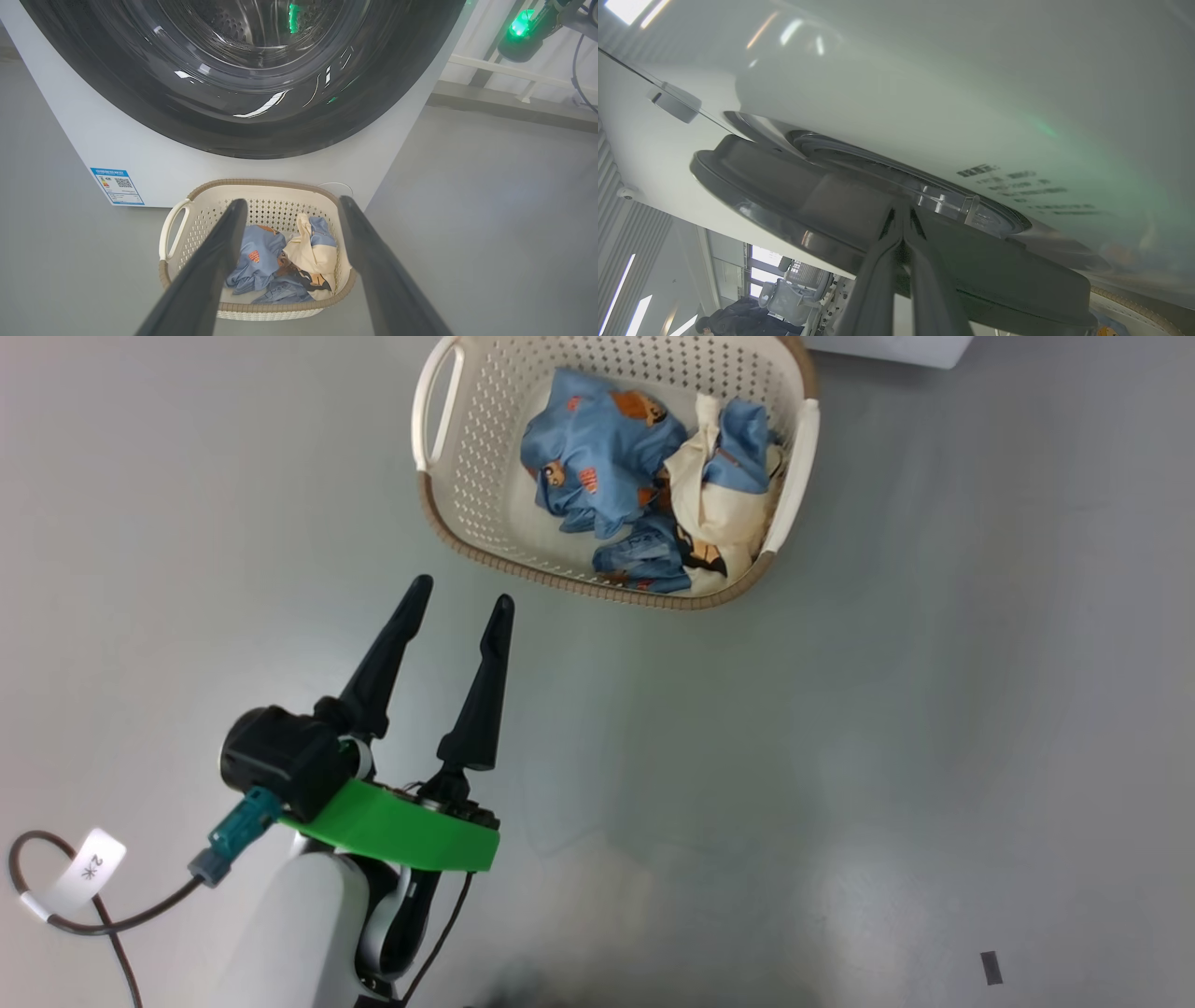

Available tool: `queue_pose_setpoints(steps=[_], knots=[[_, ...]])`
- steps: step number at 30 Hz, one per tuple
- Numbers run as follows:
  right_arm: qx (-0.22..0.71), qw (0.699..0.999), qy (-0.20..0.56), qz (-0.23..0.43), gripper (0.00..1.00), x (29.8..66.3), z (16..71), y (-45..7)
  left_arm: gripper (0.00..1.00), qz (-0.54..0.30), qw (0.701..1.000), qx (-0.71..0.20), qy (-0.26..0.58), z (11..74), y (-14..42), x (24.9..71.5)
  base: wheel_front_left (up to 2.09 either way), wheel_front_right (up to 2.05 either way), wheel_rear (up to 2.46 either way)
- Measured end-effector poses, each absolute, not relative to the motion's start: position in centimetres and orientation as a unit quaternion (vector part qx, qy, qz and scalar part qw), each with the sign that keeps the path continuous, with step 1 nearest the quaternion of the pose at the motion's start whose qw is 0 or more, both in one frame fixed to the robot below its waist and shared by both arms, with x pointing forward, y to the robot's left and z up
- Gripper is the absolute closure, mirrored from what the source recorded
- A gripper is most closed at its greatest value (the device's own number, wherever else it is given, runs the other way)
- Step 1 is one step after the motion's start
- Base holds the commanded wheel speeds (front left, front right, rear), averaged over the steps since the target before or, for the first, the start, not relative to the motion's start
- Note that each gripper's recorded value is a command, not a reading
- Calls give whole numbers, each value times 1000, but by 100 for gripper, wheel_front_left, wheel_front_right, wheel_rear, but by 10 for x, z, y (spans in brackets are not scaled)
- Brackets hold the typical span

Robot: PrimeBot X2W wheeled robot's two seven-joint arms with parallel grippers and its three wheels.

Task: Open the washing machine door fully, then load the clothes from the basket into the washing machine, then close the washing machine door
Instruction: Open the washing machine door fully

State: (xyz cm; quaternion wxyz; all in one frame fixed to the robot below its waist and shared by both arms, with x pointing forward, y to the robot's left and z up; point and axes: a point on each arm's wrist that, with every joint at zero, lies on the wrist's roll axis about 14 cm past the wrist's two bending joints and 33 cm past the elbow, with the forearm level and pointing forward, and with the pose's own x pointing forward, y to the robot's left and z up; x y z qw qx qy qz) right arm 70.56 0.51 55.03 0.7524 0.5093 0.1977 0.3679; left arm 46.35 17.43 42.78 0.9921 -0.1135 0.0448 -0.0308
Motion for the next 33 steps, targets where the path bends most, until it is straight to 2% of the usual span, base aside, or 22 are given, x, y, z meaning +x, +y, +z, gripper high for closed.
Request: queue_pose_setpoints(steps=[5,16,33], knots=[[507,747,209,376,100,711,539,22,0,-23,992,-115,51,422,178,465,0,0,0],[483,754,218,387,100,712,532,33,0,-18,992,-117,48,423,181,469,0,0,0],[433,754,263,418,100,659,534,50,0,-19,992,-121,18,452,179,459,0,0,0]])
